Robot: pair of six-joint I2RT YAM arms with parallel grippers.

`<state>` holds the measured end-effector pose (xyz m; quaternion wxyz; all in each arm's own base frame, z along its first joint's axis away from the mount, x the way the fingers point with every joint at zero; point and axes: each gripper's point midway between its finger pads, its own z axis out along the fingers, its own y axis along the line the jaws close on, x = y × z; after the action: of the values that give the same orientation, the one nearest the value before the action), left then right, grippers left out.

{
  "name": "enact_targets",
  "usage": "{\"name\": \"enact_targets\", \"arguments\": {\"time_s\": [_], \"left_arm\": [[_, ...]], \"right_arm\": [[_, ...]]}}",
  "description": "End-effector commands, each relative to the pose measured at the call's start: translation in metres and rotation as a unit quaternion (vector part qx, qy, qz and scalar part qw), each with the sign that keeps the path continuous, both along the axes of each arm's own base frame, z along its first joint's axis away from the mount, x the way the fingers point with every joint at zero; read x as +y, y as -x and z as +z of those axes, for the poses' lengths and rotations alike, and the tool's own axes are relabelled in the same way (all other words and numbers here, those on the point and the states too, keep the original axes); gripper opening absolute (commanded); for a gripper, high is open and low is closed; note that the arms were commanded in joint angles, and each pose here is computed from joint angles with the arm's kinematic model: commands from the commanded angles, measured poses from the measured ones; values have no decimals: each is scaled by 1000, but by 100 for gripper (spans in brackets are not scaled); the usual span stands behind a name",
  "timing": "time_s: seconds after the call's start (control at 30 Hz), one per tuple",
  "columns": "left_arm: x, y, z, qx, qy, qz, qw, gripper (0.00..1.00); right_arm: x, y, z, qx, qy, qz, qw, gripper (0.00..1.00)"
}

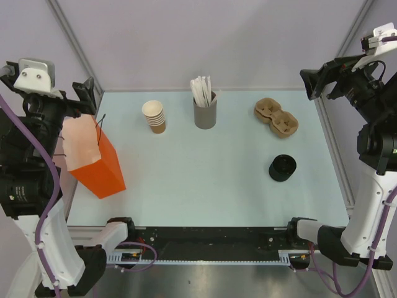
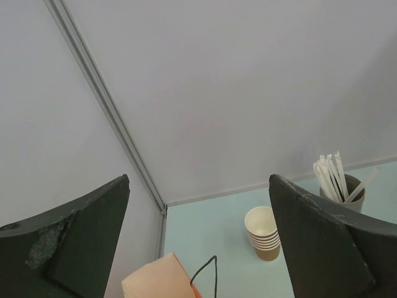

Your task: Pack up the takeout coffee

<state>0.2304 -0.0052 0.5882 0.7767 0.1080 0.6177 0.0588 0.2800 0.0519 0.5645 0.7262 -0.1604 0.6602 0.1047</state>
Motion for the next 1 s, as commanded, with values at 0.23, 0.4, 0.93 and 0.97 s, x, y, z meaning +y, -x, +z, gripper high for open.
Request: {"name": "enact_targets", "arguments": {"time_s": [0.23,0.4,0.93,0.97], "left_arm": [[-9,0,-2,3,0,-23,1000,99],[-11,-2,-5,8,-2,-30,1000,99],[-33,-9,-25,34,-43,-94,994,99],[-33,-10,-26,36,-43,-96,994,100]], "right_arm": [[0,7,17,-31,-3,-1,1000,100],[6,7,12,-28,5,22,999,100],[10,-7,-16,-6,27,41,999,100],[9,-11,-23,3,29,40,999,100]]}}
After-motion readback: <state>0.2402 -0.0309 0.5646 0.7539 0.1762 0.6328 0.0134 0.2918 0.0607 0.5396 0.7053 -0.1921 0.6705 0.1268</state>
